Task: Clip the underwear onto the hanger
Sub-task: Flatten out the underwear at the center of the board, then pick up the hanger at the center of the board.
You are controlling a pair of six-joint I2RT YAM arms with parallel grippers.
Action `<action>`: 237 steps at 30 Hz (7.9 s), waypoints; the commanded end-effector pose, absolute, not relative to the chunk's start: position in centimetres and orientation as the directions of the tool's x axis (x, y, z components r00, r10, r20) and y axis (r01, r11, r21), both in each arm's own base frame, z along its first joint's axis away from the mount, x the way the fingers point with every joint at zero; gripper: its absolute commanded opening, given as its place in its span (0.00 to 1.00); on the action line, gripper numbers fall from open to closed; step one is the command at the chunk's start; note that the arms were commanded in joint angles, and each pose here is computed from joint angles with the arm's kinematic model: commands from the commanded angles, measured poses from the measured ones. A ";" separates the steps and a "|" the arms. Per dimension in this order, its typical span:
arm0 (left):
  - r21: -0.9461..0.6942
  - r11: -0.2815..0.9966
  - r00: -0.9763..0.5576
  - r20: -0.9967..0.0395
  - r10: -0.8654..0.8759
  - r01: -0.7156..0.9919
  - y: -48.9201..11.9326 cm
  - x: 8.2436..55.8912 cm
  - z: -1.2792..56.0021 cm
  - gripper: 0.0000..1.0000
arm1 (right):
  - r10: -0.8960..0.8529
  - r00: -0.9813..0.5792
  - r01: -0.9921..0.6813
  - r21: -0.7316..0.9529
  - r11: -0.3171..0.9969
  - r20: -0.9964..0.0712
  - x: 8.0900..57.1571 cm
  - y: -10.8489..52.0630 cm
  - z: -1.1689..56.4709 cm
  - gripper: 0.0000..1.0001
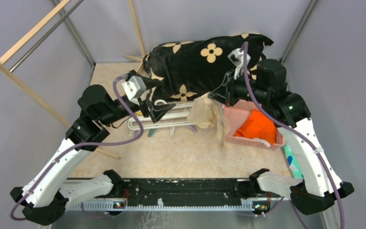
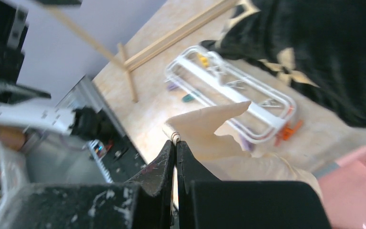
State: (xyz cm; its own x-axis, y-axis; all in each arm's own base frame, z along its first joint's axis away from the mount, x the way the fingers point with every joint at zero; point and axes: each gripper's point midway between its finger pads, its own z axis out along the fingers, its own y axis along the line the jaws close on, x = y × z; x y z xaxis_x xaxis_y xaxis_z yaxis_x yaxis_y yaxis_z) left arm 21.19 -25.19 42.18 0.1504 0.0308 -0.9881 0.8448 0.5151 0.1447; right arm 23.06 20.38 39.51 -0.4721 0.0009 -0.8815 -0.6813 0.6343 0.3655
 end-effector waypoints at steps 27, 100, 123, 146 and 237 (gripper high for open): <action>-0.009 -0.005 -0.009 -0.998 0.061 1.000 -32.6 17.0 38.8 0.80 | -0.030 -0.275 -0.932 0.258 0.253 -0.961 16.7 27.4 42.4 0.00; 0.329 0.383 0.251 -0.938 0.241 0.863 -25.4 20.9 47.5 0.00 | 0.103 -0.203 -0.920 0.226 0.319 -0.974 20.1 29.8 25.8 0.67; 0.267 0.501 0.143 -0.952 0.272 0.823 -24.1 22.4 45.5 0.10 | -0.005 -0.242 -0.820 0.202 0.535 -0.970 20.5 26.5 24.7 0.00; -0.380 0.880 -0.600 -0.786 -0.146 0.284 -11.1 13.5 29.9 0.00 | -0.354 -0.690 -0.723 0.627 0.290 -0.631 3.1 20.6 27.7 0.00; -0.430 0.894 -0.626 -0.664 -0.409 -0.128 -10.0 25.7 11.8 0.82 | -0.852 0.137 -0.891 -0.438 0.117 -0.505 33.7 36.0 6.9 0.49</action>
